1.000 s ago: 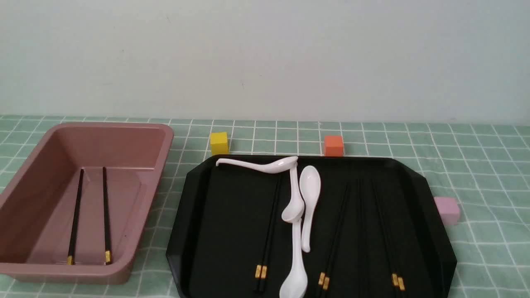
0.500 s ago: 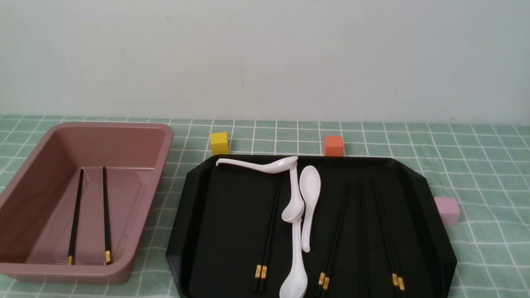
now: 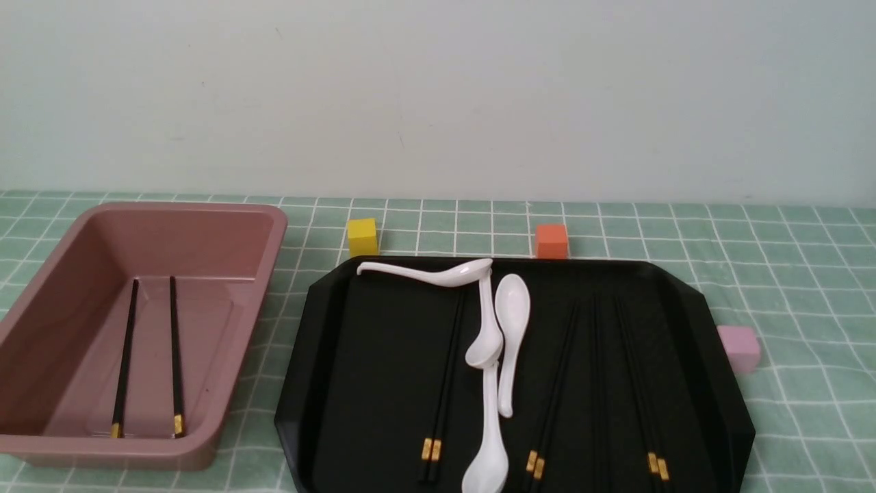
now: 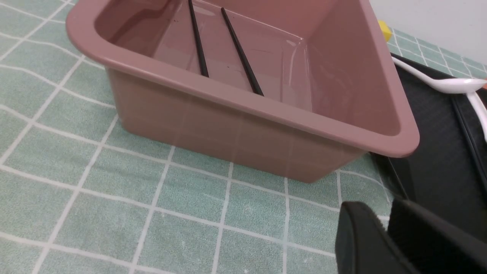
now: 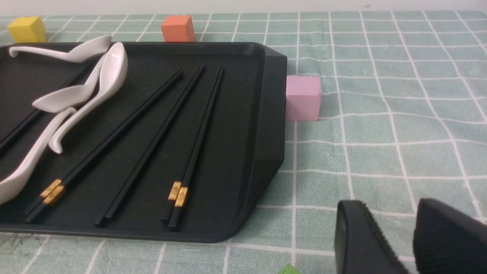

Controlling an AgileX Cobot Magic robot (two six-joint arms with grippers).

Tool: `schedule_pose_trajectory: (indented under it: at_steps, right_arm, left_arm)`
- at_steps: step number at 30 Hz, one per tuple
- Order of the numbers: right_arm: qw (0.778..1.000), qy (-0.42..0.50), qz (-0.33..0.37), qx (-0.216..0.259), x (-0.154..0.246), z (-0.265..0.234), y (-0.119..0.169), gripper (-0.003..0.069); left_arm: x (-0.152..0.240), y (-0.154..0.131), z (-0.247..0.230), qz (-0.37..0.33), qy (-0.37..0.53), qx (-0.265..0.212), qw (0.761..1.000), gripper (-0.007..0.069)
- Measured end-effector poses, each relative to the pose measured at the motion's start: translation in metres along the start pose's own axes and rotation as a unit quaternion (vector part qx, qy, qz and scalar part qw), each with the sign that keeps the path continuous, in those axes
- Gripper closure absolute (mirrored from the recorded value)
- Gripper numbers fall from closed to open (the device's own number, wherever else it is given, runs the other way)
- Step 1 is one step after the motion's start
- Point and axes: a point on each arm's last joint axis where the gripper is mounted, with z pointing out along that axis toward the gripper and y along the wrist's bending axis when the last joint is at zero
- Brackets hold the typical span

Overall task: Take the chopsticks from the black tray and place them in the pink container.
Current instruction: 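Reach over to the black tray and grasp a pair of chopsticks with the left gripper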

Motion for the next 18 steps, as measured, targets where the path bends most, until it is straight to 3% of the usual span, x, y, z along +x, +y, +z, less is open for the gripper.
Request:
schedule_pose_trajectory:
  at_steps: [18]
  right_arm:
    - [1.000,0.000,0.000,0.000,0.0000,0.0000,0.0000,0.0419]
  left_arm:
    - [0.0002,-0.0006,0.0000,-0.012,0.001,0.003,1.000,0.0477]
